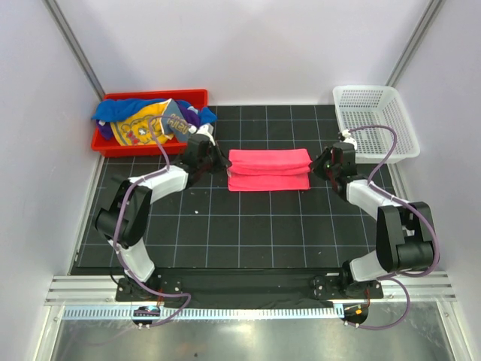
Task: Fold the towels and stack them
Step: Fold the towel
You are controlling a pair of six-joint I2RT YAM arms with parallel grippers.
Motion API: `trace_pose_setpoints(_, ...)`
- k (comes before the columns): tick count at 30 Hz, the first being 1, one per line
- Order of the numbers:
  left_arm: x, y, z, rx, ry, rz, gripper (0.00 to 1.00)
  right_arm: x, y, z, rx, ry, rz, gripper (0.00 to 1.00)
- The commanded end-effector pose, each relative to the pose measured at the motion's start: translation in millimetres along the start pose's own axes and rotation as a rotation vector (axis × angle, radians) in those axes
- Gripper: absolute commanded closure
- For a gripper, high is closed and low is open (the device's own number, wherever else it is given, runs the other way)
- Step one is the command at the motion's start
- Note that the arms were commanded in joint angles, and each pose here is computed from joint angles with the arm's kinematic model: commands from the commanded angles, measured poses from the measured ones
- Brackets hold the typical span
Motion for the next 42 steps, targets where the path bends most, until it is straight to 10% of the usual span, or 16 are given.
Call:
trace_pose_setpoints(1, 10.4, 8.1, -5.8, 0.004, -0.009, -0.040, 1.00, 8.1, 8.4, 4.3, 0.009, 0.016, -0.052, 0.94)
trace_pose_setpoints(18, 3.9, -24.5, 6.4, 0.023, 0.012, 0.035, 1.00, 5.6, -19.7, -14.0, 0.010, -0.015, 0.017, 0.89)
trace_pose_setpoints(31, 25.4, -31.4, 4.5, 0.016, 0.003, 0.054, 0.62, 21.2, -17.5, -11.2, 0.017, -0.018, 0.025, 0.60)
trace_pose_setpoints(42, 29.1, 7.6, -20.6, 0.000, 0.016, 0.029, 0.68, 28.3, 5.7, 25.9, 0.084, -0.006, 0.079, 0.62)
Point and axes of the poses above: each gripper's point midway between its finger pads, its own x axis back along the fingers, its own z axis along the line the jaws close on, y = z × x, the point moved 3 cm from there along x, back along the fingers, and after that the axes turned 2 degrees about -x, right-handed, at the moved point
